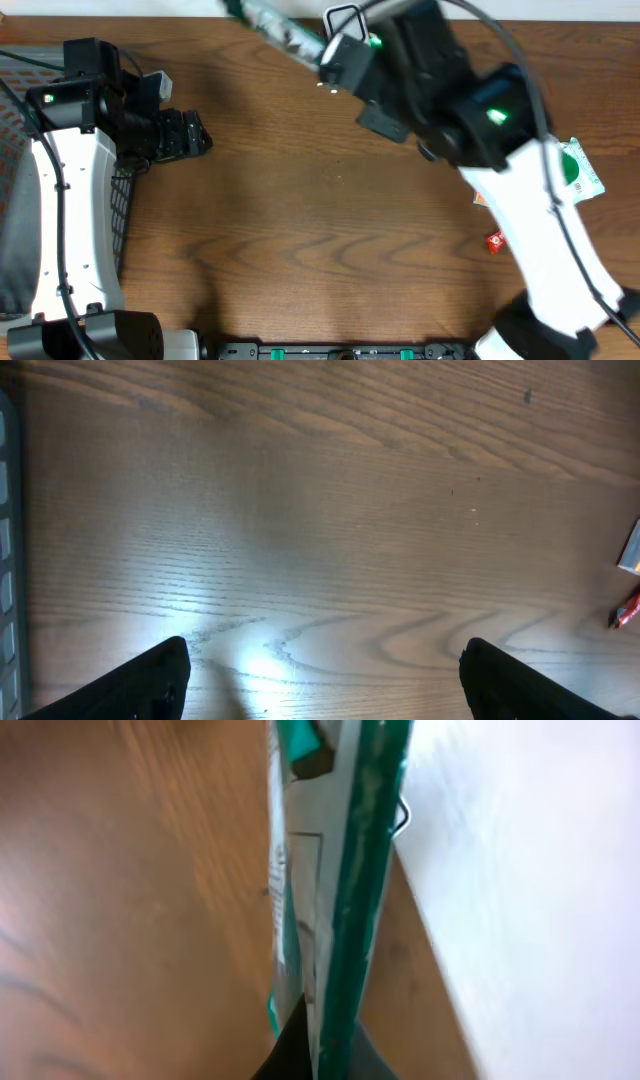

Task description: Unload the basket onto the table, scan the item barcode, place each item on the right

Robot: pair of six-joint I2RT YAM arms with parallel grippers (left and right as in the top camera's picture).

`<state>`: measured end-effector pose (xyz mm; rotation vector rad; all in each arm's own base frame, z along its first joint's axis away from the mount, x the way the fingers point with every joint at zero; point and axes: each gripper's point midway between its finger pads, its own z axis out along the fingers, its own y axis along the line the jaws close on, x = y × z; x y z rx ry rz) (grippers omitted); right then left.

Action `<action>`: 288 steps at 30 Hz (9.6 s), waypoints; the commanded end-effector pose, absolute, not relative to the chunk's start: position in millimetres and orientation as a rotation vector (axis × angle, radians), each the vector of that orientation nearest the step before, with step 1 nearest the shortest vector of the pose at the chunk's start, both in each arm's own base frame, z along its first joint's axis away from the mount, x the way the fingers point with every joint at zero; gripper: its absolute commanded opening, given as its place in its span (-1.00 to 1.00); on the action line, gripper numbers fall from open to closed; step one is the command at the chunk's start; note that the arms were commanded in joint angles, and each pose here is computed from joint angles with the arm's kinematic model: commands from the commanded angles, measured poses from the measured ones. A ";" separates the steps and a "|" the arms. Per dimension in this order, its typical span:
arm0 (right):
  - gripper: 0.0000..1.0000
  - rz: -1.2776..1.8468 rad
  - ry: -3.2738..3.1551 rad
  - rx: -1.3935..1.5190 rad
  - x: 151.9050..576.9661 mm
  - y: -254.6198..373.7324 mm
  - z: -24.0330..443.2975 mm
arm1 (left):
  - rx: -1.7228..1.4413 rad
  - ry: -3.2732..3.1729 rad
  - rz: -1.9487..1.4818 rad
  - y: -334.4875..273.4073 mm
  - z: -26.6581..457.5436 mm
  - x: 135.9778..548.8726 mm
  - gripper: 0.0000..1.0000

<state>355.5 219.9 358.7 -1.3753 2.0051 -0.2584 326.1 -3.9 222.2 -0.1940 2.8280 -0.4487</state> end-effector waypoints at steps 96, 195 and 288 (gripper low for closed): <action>-0.97 0.318 2.794 -0.917 390.0 151.9 218.2 | -0.199 2.819 -0.455 -5.0 225.9 323.8 0.74; 0.99 0.309 3.096 0.237 393.5 -41.3 52.5 | -0.198 2.819 -0.455 -5.0 225.9 323.8 0.74; 0.98 0.309 3.096 0.233 393.6 -40.3 52.5 | 0.263 0.957 -0.108 -45.8 417.7 141.9 0.74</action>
